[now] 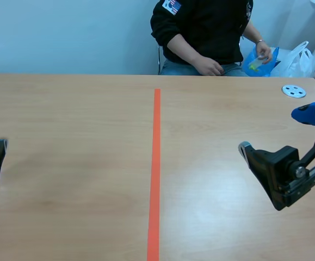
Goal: Sort the leaf by its shape. The table is split by an orange tape line. A compound leaf with several leaflets goes to the left side, a simple leaf with one blade goes to the right side. Return to the home posture when a red brick is placed on the table.
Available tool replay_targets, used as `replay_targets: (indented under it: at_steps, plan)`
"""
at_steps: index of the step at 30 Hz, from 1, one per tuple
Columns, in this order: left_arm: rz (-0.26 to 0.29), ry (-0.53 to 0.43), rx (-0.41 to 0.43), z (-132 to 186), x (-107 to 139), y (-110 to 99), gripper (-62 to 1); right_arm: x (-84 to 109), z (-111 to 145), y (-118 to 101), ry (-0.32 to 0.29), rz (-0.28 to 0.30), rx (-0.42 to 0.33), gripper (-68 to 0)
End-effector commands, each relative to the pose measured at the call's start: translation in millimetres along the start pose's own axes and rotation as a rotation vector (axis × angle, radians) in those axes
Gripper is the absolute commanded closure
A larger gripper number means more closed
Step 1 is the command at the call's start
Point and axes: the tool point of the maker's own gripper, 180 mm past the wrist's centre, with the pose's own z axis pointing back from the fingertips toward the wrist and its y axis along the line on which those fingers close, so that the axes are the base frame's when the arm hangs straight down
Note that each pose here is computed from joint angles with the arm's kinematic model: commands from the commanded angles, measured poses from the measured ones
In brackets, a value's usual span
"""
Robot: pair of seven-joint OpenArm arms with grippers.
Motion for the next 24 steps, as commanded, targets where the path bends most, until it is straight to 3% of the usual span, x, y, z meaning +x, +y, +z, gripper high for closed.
replay_targets:
  at_steps: [1, 7, 12, 16, 24]
  plan:
    - [-0.022, -0.065, -0.039, 2, 29, -7, -62.3, 7.3, 0, -5, -0.025, 0.013, -0.011, -61.7]
    - [-0.038, -0.195, -0.27, 30, 92, -78, -62.3, 7.3, 0, -5, -0.025, 0.013, -0.011, -61.7]
    - [-0.029, -0.248, -0.414, 57, 117, -119, -62.3, 7.4, 0, -5, -0.025, 0.013, -0.011, -61.7]
    - [-0.002, -0.255, -0.508, 72, 124, -142, -62.3, 7.6, 0, -5, -0.027, 0.012, -0.011, -61.7]
    - [0.026, -0.16, -0.606, 81, 101, -180, -62.3, 12.3, 0, -4, -0.052, -0.009, -0.005, -61.7]
